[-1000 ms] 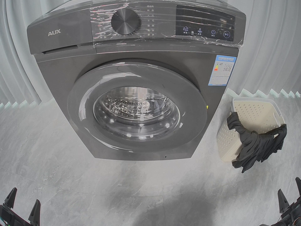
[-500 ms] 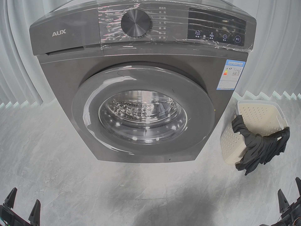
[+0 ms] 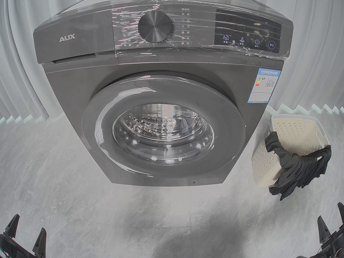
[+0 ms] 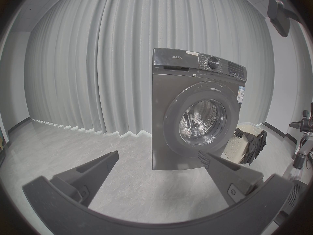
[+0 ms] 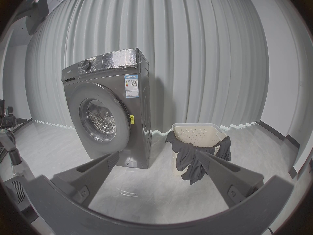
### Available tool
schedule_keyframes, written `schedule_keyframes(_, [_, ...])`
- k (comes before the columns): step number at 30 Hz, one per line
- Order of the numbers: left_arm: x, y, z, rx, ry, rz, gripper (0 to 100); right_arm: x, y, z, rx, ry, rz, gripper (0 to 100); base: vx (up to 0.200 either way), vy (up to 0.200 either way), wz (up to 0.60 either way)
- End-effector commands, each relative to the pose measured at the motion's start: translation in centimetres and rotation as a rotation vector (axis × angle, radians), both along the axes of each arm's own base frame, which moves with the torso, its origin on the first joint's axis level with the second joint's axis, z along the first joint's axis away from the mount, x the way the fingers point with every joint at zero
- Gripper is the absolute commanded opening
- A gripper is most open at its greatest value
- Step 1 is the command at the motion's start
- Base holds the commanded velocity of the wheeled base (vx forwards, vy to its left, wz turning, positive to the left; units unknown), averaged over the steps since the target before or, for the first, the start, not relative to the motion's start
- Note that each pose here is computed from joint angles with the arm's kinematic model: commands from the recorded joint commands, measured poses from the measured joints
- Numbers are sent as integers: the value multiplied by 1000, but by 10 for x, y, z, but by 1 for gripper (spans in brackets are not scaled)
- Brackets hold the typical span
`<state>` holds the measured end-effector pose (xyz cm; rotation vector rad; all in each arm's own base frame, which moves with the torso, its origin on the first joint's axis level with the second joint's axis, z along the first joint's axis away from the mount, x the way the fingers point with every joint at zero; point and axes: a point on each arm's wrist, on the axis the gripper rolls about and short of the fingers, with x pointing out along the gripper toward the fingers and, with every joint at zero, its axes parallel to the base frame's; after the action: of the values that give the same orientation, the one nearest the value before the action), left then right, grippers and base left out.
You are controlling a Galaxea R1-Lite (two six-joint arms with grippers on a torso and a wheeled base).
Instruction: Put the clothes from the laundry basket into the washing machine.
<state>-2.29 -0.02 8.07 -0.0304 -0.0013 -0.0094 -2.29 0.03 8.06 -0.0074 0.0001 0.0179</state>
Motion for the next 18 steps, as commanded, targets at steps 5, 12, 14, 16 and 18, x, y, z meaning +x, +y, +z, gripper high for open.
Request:
schedule_keyframes(5, [0,0,-5,0,0,0,100,0,0,-5,0,1,1,100,0,0,0])
schedule_keyframes(12, [0,0,-5,0,0,0,100,0,0,-5,0,1,1,100,0,29,0])
schedule_keyframes(14, [0,0,-5,0,0,0,100,0,0,-5,0,1,1,100,0,200,0])
schedule_keyframes(16, [0,0,-5,0,0,0,100,0,0,-5,0,1,1,100,0,200,0])
schedule_keyframes(18, [0,0,-5,0,0,0,100,0,0,-5,0,1,1,100,0,200,0])
